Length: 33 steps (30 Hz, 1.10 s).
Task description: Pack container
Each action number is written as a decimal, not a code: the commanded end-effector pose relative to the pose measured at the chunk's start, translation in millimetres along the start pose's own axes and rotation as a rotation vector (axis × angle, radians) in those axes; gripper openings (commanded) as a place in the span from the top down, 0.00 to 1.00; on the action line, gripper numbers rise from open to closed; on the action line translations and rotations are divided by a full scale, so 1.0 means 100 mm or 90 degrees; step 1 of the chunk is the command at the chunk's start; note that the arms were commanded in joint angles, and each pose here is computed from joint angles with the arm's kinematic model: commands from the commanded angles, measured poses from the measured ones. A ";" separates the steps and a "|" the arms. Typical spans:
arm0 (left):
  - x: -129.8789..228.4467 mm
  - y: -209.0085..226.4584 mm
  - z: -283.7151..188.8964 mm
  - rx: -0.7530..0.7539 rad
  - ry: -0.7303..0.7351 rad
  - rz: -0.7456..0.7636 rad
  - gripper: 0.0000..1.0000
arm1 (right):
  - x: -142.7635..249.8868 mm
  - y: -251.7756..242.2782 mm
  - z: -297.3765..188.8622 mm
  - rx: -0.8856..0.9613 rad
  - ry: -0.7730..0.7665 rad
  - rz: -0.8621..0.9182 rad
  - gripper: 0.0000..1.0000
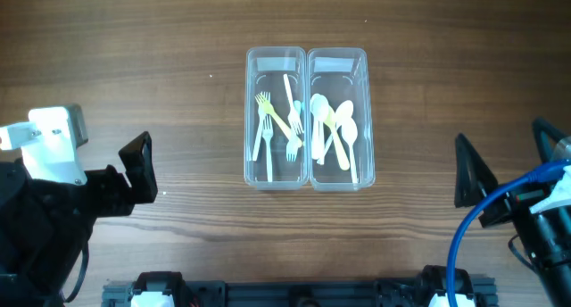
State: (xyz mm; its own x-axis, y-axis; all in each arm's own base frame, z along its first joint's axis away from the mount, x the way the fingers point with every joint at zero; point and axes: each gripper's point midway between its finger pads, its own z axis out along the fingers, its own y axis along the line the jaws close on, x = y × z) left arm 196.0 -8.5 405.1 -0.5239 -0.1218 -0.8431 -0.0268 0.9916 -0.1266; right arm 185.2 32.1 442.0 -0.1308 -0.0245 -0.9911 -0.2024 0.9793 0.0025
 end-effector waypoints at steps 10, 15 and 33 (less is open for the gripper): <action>-0.01 0.02 -0.01 -0.009 -0.002 0.006 0.00 | 0.04 0.03 0.01 -0.010 0.006 -0.003 0.00; -0.01 0.02 -0.01 -0.009 -0.002 0.006 0.00 | 0.04 0.03 0.01 -0.010 0.006 -0.003 0.00; -0.01 0.02 -0.01 -0.009 -0.002 0.006 0.00 | 0.41 -0.03 0.16 -0.007 0.051 -0.045 0.00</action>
State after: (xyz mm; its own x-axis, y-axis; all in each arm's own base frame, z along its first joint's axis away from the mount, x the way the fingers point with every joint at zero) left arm 195.5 -7.8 404.2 -0.5270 -0.1217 -0.8411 -0.0306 0.9918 -0.1244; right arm 192.1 31.1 414.8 -0.2029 -0.0505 -0.9779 -0.2085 0.9780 -0.0073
